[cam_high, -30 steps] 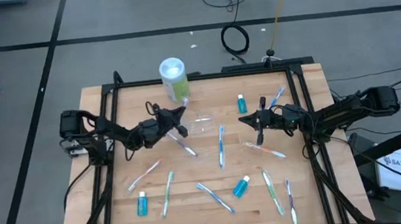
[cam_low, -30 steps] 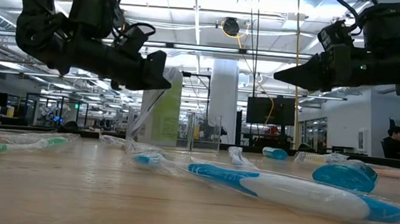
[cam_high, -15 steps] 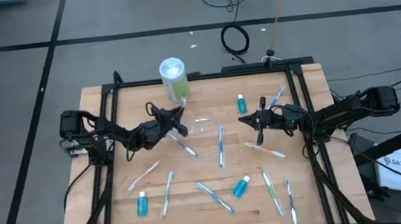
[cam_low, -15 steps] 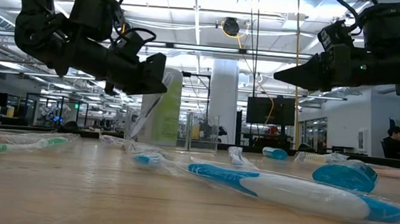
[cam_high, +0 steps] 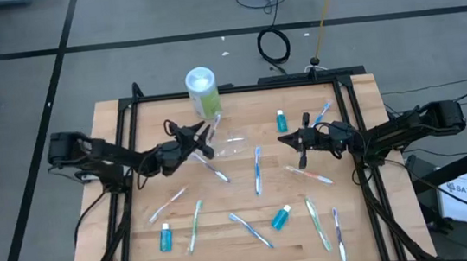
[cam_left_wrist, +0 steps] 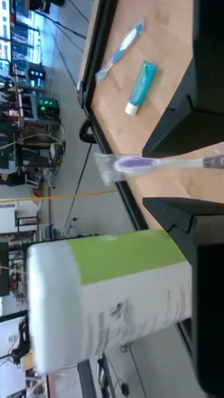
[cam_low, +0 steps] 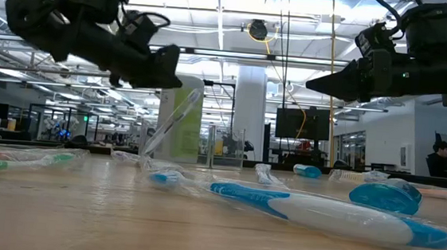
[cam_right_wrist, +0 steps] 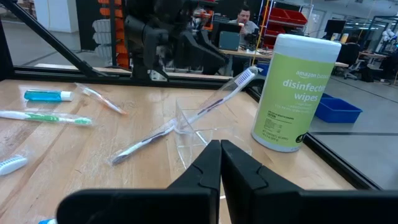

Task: Pick & Place toothbrushing station
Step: Put the top mouthwash into the center of the transparent organizer

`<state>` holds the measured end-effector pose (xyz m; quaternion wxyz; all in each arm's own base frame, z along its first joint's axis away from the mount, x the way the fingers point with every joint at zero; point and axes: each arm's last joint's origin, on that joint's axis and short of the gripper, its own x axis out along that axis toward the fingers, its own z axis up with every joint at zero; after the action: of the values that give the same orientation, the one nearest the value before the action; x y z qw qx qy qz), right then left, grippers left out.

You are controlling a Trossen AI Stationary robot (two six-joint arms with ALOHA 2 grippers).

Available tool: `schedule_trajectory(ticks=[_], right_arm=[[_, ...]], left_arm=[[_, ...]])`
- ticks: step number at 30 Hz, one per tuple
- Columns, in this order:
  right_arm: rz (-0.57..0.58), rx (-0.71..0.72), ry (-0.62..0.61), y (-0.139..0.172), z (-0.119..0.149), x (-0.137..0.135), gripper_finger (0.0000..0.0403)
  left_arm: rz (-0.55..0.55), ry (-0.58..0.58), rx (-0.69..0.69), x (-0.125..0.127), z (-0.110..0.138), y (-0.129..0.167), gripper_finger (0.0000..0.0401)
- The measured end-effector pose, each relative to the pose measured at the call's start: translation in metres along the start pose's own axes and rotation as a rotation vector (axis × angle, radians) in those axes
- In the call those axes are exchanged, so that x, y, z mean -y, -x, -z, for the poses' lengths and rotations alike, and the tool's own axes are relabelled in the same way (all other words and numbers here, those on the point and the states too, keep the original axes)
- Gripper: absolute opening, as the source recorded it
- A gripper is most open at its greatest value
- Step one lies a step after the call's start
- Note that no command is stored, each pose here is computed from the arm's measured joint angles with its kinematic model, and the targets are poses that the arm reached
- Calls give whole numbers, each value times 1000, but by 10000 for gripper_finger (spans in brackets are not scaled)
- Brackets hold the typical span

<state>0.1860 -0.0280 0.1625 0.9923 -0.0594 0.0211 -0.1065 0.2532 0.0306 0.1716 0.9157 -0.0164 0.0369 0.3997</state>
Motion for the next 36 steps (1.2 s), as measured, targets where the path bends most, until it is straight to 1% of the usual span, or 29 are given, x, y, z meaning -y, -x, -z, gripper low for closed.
schedule_trajectory(ticks=[4,8,10,15,18,20,24,25,31,33,36], right_arm=[[3,21,-2,0,-2,0,4],[2,21,-7,0,-2,0,4],[0,22,-35,0,-2,0,4],[-1,22,-122,0,-2,0,4],[-1,22,-135,0,-2,0,4],[4,25,-115,0,-2,0,4],[11,25,9,0,-2,1,4],[11,26,24,0,-3,1,4],[8,38,30,0,-4,1,4],[40,52,61,0,-5,3,4],[195,104,12,1,-12,9,4]], left_arm=[[31,23,14,-3,-20,15,128],[73,22,18,-5,-34,31,129],[92,26,25,-6,-40,38,129],[127,25,26,-7,-48,50,129],[137,13,19,-8,-48,52,129],[139,18,23,-7,-49,53,129],[139,14,19,-7,-48,53,129],[139,13,19,-7,-48,53,129],[138,2,9,-7,-47,53,129],[138,1,8,-7,-47,53,129],[138,1,8,-7,-47,53,129]])
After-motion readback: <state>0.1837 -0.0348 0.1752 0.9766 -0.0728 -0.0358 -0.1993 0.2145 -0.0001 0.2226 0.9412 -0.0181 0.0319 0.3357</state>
